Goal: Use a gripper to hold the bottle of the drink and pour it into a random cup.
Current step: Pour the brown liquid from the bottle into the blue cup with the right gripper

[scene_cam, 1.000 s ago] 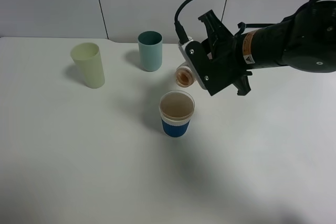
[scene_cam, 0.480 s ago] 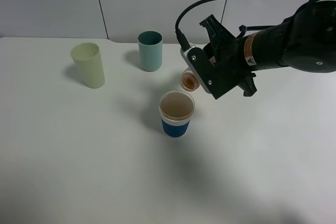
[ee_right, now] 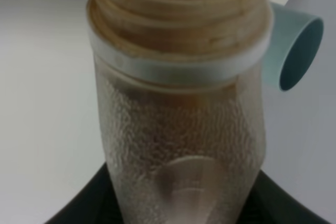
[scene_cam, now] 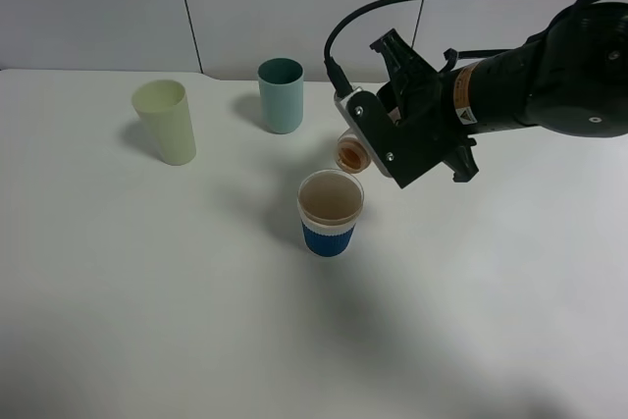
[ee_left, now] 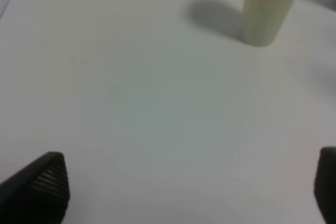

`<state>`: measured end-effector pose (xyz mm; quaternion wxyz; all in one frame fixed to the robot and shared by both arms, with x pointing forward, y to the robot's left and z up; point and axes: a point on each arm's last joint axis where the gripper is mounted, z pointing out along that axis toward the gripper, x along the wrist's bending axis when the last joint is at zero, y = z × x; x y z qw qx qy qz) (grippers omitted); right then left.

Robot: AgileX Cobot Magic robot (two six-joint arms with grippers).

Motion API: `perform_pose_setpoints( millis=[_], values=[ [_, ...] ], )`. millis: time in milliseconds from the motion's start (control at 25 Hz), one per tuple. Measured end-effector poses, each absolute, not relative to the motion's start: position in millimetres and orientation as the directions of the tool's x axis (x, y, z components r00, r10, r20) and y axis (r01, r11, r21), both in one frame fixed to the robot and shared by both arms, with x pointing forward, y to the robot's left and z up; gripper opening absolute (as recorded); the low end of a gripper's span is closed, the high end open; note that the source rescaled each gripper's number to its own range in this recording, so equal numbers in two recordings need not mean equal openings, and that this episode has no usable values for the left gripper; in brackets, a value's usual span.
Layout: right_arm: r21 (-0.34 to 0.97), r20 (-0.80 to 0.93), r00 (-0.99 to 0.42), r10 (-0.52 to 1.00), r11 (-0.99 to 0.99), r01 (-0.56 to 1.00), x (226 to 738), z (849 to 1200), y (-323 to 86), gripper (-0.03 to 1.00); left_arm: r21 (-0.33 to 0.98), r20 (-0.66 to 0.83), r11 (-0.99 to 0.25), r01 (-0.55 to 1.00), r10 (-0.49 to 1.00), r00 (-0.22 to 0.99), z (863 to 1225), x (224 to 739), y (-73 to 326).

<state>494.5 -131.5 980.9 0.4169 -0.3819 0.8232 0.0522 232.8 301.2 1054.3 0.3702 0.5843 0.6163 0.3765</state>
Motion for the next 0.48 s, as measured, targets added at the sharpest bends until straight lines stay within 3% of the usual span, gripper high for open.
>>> perform_pose_setpoints(
  millis=[480],
  values=[
    [-0.261, -0.718, -0.377, -0.586, 0.728, -0.634, 502.3, 1002.0, -120.7, 0.0, 0.897, -0.016, 0.034, 0.442, 0.999, -0.043, 1054.3, 232.8, 301.2]
  ],
)
